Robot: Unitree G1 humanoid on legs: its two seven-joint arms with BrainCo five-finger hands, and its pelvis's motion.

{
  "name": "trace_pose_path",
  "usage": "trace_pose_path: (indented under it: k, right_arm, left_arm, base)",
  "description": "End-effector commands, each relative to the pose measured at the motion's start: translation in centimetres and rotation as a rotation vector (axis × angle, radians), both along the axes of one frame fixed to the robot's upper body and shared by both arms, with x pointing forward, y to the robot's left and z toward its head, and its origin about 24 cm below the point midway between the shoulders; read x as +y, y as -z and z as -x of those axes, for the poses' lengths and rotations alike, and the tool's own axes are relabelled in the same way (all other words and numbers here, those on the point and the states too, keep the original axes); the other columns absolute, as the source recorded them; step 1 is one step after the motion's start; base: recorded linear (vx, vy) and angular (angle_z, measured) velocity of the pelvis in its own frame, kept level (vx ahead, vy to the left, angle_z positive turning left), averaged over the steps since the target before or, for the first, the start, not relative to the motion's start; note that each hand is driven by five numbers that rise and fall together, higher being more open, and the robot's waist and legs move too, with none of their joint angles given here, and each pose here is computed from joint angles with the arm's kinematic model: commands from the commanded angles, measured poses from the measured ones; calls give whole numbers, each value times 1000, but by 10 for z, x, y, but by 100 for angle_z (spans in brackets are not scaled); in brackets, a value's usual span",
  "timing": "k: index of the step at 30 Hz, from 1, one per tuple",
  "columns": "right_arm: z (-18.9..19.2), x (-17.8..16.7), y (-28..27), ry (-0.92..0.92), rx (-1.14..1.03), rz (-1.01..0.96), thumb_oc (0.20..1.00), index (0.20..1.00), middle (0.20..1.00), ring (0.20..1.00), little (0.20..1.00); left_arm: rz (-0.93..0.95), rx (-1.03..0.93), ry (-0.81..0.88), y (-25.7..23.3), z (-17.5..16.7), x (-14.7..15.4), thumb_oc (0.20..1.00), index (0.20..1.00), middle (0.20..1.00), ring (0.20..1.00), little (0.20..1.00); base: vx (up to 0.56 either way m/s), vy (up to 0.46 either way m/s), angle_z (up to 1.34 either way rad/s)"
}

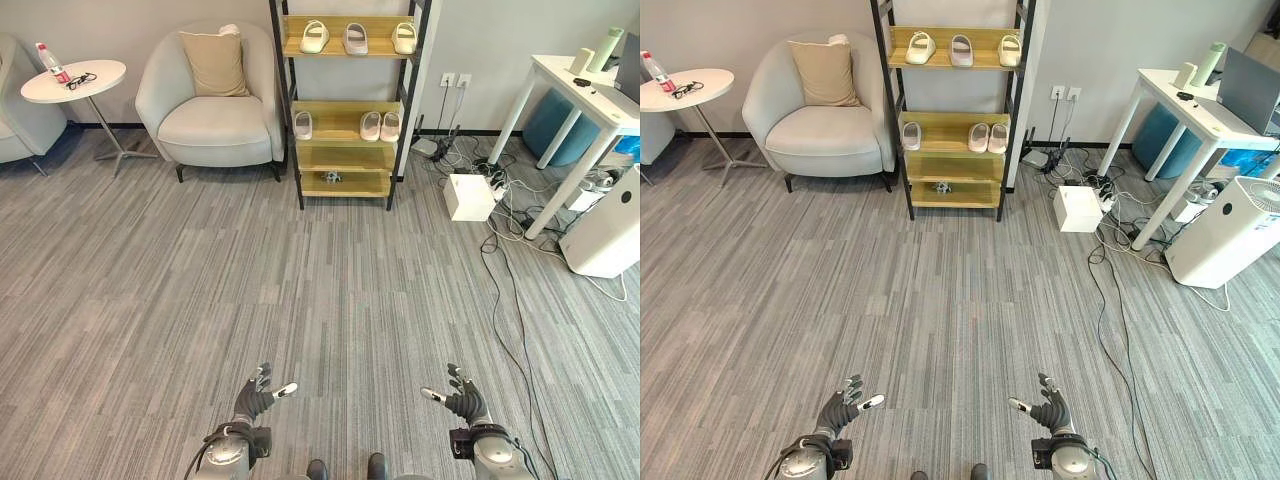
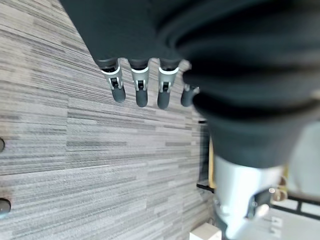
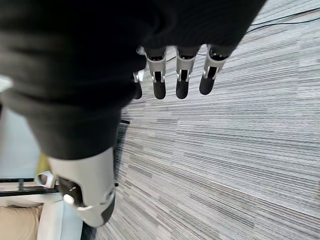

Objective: Arrange the slippers neatly on the shoe rack.

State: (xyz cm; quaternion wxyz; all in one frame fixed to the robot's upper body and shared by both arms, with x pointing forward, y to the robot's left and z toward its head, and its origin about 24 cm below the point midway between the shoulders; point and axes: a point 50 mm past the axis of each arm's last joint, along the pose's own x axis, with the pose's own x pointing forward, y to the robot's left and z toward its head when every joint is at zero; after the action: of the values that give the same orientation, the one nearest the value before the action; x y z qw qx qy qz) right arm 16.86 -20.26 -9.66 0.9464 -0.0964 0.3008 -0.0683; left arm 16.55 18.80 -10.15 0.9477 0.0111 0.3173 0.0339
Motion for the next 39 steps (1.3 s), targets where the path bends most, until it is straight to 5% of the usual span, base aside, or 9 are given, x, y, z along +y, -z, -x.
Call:
trace_pose_path:
  k: [1, 39]
  right_arm:
    - [-15, -6, -17, 10, -111, 10, 1000, 1000, 1000, 1000, 1000]
    - [-10, 6, -10, -57, -63, -32, 1000, 1000, 1000, 1000, 1000]
  left_arm:
    - [34, -106, 43, -15, -20, -13, 1000, 1000, 1000, 1000, 1000]
    - [31, -54, 3, -8, -3, -2, 1000, 1000, 1000, 1000, 1000]
  base:
    - [0, 0, 0]
    - [0, -2, -2]
